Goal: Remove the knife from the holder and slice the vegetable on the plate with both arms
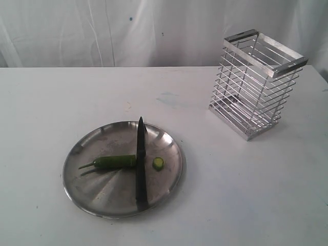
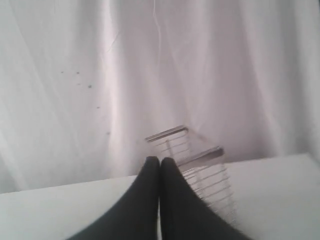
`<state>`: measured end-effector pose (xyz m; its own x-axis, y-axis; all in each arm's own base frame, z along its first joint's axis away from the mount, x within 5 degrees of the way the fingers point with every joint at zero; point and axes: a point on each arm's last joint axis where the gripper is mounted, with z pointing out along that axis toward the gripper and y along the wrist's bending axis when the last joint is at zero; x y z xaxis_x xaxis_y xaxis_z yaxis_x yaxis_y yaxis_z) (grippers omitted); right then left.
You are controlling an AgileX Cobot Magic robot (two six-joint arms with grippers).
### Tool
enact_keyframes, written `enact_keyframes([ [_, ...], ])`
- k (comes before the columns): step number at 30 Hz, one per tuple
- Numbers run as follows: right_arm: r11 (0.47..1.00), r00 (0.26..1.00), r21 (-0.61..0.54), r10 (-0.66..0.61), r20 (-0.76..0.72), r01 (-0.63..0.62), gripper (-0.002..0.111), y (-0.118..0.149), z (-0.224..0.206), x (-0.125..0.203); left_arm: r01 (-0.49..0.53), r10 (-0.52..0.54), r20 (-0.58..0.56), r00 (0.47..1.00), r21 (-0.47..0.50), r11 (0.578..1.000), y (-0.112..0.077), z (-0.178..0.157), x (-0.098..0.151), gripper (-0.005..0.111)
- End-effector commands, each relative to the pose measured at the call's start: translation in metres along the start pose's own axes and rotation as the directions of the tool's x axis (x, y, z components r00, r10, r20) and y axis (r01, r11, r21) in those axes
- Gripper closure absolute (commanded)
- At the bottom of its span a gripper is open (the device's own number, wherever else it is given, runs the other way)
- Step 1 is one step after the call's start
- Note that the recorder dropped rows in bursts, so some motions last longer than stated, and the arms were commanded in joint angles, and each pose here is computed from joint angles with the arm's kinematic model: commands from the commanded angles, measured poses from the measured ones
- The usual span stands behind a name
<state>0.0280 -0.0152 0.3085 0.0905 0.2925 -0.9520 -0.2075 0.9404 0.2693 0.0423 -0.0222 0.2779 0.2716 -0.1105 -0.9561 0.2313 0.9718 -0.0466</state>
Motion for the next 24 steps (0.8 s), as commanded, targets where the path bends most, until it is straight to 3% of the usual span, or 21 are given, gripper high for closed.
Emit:
enact_keyframes([
  [1,0.961,0.96,-0.059,0.265,-0.096,-0.271,0.108,0.007,-0.001,0.009,0.018,-0.018,0.011,1.0,0.014,1.0,-0.001,-0.001,0.0,0.107],
  [5,0.97,0.97,-0.063,0.23,-0.074,-0.235,0.108,0.007,-0.001,0.007,0.018,-0.018,0.011,1.0,0.014,1.0,-0.001,-0.001,0.0,0.107],
  [7,0.986,0.984,-0.081,-0.133,0.116,0.143,0.108,0.009,0.001,-0.001,0.018,-0.018,0.011,1.0,0.017,1.0,-0.002,-0.001,0.0,0.107],
  [9,0.898,0.882,-0.016,-0.428,0.199,0.44,0.108,0.012,0.002,0.003,0.018,-0.019,0.009,1.0,0.015,1.0,-0.001,-0.001,0.0,0.107],
  [10,0.861,0.843,0.027,-0.503,0.19,0.507,0.108,0.012,0.004,0.008,0.019,-0.019,0.008,1.0,0.008,1.0,-0.001,-0.001,0.0,0.107],
  [12,0.887,0.878,0.121,-0.46,0.133,0.446,0.108,0.007,0.007,0.023,0.018,-0.019,0.009,1.0,0.014,1.0,-0.001,-0.001,0.0,0.107],
  [14,0.901,0.896,0.135,-0.428,0.118,0.413,0.108,0.006,0.009,0.033,0.018,-0.019,0.009,1.0,0.014,1.0,-0.001,-0.001,0.0,0.107],
  [17,0.966,0.968,0.125,-0.238,0.075,0.228,0.108,-0.002,0.014,0.06,0.016,-0.016,0.009,1.0,0.014,1.0,-0.001,-0.001,0.0,0.107],
  [19,0.978,0.985,0.137,-0.166,0.036,0.16,0.108,-0.008,0.016,0.074,0.016,-0.016,0.009,1.0,0.014,1.0,-0.001,-0.001,0.0,0.107],
  [20,0.974,0.986,0.156,-0.169,0.0,0.167,0.108,-0.012,0.016,0.083,0.016,-0.016,0.009,1.0,0.014,1.0,-0.001,-0.001,0.0,0.107],
  [21,0.941,0.954,0.161,-0.29,-0.076,0.299,0.108,-0.017,0.016,0.097,0.016,-0.016,0.009,1.0,0.014,1.0,-0.001,-0.001,0.0,0.107],
  [23,0.885,0.889,0.13,-0.423,-0.176,0.447,0.108,-0.019,0.015,0.106,0.016,-0.016,0.009,1.0,0.014,1.0,-0.001,-0.001,0.0,0.107],
  [24,0.888,0.887,0.135,-0.404,-0.223,0.439,0.108,-0.021,0.014,0.11,0.016,-0.016,0.009,1.0,0.016,1.0,-0.001,-0.001,0.0,0.107],
])
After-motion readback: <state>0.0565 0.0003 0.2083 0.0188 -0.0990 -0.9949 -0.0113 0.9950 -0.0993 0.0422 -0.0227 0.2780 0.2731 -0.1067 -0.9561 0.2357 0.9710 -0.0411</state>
